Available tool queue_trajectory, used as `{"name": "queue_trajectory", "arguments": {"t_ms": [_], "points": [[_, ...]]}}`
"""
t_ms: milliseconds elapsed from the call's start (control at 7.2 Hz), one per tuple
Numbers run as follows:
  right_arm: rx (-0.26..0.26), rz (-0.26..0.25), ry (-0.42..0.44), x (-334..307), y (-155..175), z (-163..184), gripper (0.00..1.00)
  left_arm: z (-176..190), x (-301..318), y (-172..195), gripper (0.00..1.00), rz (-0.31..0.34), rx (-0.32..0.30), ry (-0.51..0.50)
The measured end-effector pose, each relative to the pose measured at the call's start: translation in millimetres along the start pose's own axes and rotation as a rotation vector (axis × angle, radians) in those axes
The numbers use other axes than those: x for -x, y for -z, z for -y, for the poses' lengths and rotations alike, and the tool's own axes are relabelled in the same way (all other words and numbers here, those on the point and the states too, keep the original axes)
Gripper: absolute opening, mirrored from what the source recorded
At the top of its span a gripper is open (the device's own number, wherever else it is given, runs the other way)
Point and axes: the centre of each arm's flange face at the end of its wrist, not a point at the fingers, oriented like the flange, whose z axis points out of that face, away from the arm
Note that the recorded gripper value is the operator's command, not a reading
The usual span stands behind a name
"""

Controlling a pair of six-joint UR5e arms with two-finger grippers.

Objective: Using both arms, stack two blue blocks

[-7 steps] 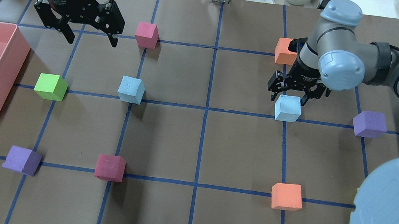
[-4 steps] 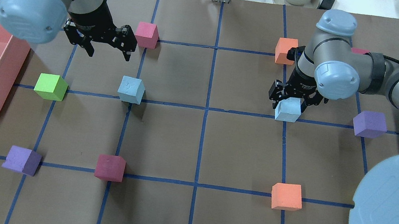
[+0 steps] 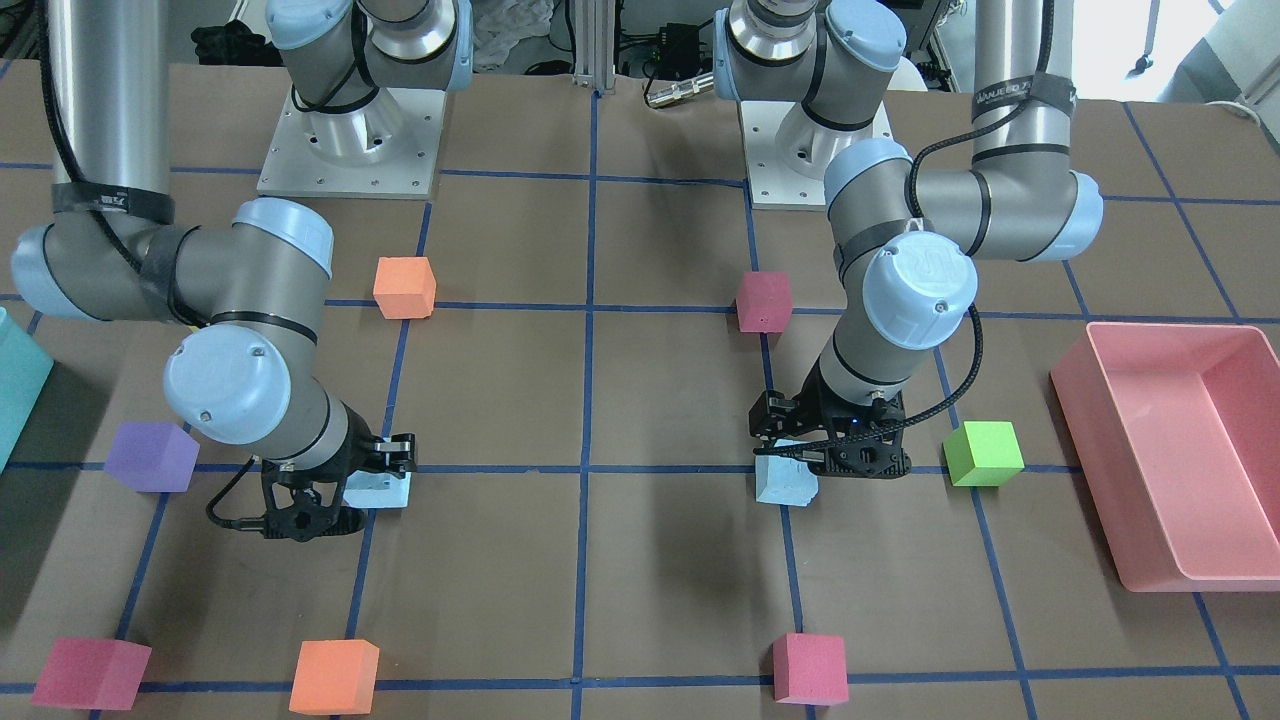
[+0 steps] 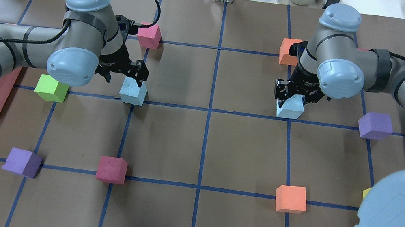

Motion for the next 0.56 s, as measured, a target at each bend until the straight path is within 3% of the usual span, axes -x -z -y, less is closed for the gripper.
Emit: {"name": "queue_trajectory", "arguments": {"t_ms": [556], "points": [[-0.021, -0.025, -0.066, 155, 2, -50, 0.00, 5, -8, -39, 1.00, -0.001, 0.034, -0.015]]}}
